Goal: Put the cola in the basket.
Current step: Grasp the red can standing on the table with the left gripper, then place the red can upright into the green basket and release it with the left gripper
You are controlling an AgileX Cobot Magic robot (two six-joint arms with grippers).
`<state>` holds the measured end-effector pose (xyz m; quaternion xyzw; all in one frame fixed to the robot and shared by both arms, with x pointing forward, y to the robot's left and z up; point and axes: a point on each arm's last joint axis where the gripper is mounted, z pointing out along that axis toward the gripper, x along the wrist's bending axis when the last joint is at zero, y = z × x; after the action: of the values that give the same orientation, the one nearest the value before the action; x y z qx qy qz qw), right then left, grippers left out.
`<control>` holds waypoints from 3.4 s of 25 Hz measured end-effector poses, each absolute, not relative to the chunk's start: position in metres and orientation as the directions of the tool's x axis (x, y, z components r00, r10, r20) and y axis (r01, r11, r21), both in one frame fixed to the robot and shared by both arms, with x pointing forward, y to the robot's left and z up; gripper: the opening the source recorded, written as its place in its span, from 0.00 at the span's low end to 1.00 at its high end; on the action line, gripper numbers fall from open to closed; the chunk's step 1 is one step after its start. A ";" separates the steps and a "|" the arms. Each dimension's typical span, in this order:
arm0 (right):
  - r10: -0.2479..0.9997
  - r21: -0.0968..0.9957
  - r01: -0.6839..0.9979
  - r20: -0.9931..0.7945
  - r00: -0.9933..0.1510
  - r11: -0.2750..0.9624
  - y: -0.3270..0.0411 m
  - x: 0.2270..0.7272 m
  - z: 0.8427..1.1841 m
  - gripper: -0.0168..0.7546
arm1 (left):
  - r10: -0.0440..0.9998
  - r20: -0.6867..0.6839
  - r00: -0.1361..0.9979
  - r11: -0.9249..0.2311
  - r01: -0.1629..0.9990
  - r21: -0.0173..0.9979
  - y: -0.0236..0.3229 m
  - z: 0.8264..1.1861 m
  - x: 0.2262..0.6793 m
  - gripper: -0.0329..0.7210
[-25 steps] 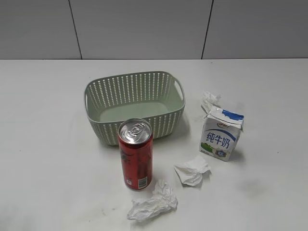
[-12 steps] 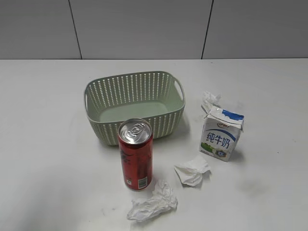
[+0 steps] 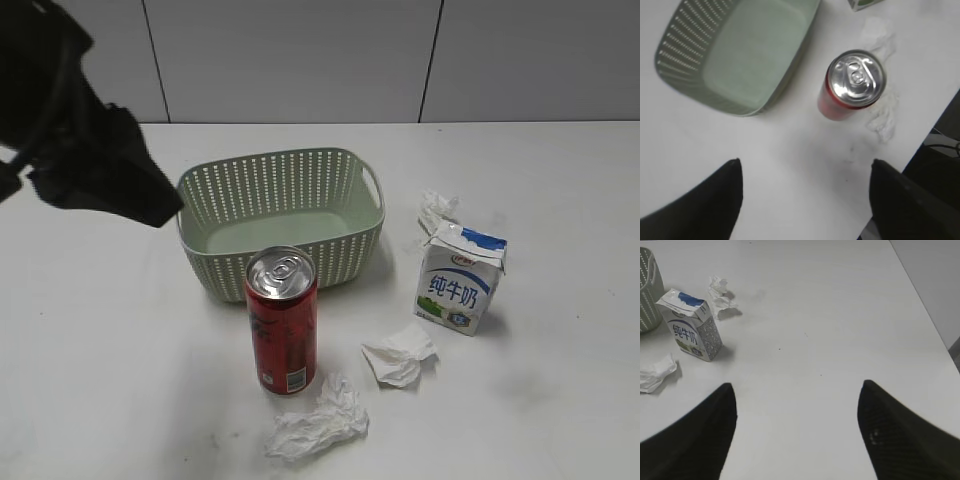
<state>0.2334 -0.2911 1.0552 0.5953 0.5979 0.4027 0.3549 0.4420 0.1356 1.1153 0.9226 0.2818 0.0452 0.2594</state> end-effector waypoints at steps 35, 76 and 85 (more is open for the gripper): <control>0.998 0.904 0.426 0.056 -0.039 -0.034 -0.291 0.233 1.055 0.76 | 0.430 -0.142 0.892 -0.880 0.449 0.157 0.021 0.988 0.493 0.83; 0.998 0.904 0.426 0.056 -0.039 -0.034 -0.291 0.233 1.055 0.76 | 0.510 0.157 0.846 -0.817 0.419 0.396 0.025 1.105 0.579 0.75; 0.998 0.904 0.426 0.056 -0.039 -0.034 -0.291 0.233 1.055 0.76 | 0.524 0.054 0.850 -0.807 0.475 0.351 0.000 1.024 0.608 0.75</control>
<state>0.2334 -0.2911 1.0552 0.5955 0.5977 0.4029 0.3547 0.6080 -0.0002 1.0243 0.9476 0.2634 0.0741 0.1646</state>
